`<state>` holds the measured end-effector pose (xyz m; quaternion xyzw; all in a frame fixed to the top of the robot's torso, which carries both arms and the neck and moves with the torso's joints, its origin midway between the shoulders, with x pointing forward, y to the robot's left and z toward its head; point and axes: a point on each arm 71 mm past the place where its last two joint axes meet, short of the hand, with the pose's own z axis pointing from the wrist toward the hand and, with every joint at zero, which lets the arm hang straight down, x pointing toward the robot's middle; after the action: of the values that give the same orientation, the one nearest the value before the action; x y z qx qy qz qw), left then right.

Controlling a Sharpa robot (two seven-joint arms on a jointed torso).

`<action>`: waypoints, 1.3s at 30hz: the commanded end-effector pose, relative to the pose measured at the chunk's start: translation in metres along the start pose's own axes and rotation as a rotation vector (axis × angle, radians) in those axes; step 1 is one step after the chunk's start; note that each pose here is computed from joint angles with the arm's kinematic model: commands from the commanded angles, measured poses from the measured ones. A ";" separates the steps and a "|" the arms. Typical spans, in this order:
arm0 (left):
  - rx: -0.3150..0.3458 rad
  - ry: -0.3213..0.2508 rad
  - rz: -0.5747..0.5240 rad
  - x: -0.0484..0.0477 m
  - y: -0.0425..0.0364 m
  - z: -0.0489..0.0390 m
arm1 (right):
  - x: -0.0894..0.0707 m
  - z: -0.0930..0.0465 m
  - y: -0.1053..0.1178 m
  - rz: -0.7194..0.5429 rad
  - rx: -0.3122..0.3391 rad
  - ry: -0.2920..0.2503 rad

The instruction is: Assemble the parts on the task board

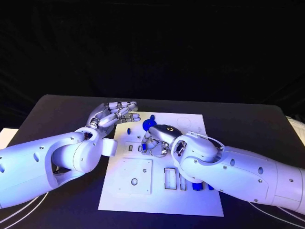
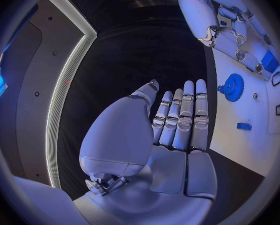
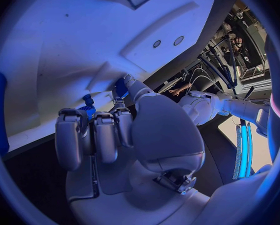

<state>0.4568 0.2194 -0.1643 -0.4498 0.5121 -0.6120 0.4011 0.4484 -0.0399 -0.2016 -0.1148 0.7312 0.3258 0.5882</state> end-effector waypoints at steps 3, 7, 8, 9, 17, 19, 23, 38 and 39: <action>0.011 0.013 -0.009 0.0017 -0.0010 0.0002 | 0.009 -0.003 -0.007 -0.059 0.041 0.057; 0.011 0.013 -0.009 0.0016 -0.0010 0.0002 | 0.009 -0.003 -0.008 -0.066 0.046 0.059; 0.011 0.013 -0.009 0.0015 -0.0010 0.0002 | 0.009 -0.003 -0.008 -0.067 0.047 0.059; 0.011 0.013 -0.009 0.0014 -0.0010 0.0002 | 0.010 -0.004 -0.008 -0.069 0.049 0.059; 0.012 0.012 -0.008 0.0012 -0.0011 0.0002 | 0.010 -0.004 -0.009 -0.069 0.056 0.050; 0.012 0.012 -0.008 0.0013 -0.0011 0.0001 | 0.009 -0.004 -0.008 -0.067 0.055 0.044; 0.011 0.011 -0.008 0.0012 -0.0010 0.0003 | 0.008 -0.004 -0.007 -0.060 0.049 0.027; 0.009 0.012 -0.008 0.0012 -0.0008 0.0004 | 0.002 -0.006 -0.003 -0.014 0.008 -0.073; 0.009 0.012 -0.008 0.0012 -0.0008 0.0004 | 0.001 -0.006 -0.002 -0.007 0.001 -0.089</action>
<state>0.4570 0.2198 -0.1645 -0.4504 0.5120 -0.6115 0.4012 0.4447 -0.0440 -0.2047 -0.1133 0.7173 0.3197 0.6087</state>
